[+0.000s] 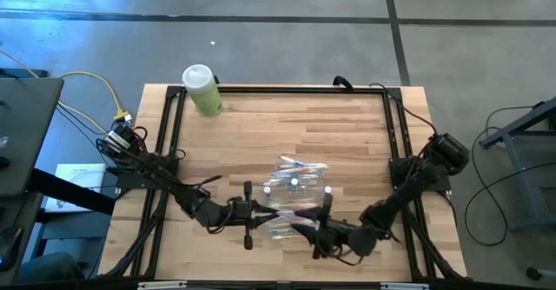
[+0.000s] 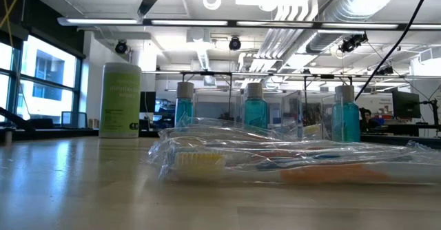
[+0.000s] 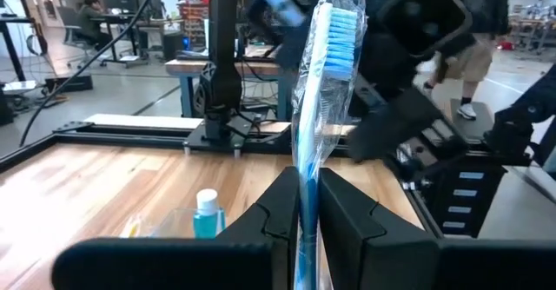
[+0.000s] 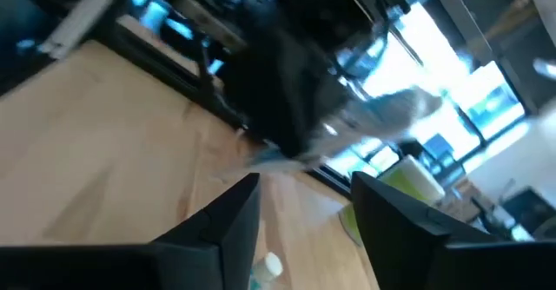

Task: Pick & Place toothbrushing station
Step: Put the blue toothbrush into the transparent organizer

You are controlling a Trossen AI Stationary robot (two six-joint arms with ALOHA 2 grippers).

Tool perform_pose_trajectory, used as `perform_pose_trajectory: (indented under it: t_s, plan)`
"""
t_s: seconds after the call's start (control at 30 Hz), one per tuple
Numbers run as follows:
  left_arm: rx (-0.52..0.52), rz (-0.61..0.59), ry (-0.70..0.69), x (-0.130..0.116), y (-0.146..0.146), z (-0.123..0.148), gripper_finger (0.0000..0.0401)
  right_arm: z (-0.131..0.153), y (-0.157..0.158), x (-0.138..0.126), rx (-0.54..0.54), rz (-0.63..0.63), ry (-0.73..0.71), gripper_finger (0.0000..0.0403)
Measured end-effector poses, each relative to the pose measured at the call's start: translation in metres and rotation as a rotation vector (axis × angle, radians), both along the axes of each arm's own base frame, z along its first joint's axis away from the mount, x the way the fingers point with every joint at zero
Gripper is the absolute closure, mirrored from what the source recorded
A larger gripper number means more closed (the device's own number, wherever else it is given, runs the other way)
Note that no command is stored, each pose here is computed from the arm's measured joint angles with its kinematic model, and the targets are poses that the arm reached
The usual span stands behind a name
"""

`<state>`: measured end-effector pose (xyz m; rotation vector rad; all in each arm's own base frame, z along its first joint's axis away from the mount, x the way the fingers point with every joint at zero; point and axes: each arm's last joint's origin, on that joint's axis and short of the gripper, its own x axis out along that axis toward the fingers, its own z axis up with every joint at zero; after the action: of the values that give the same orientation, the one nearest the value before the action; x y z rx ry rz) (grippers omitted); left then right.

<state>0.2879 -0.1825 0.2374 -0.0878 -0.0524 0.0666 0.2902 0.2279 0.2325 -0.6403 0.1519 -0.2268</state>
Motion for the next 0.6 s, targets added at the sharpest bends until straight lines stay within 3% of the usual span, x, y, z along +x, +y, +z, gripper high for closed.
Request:
perform_pose_trajectory:
  t_s: [0.2,0.3,0.6]
  plan:
    - [0.0,0.0,0.0,0.0,0.0,0.0,0.0371,0.001,-0.011,0.012,0.067,0.096,-0.011,0.0249]
    - [-0.001,0.004,0.0,0.0,0.001,0.0,0.0373,0.004,-0.019,0.019,0.122,0.074,-0.049,0.0259]
    - [-0.001,0.001,0.0,0.0,0.0,0.0,0.0382,0.007,-0.026,0.025,0.144,0.092,-0.072,0.0293]
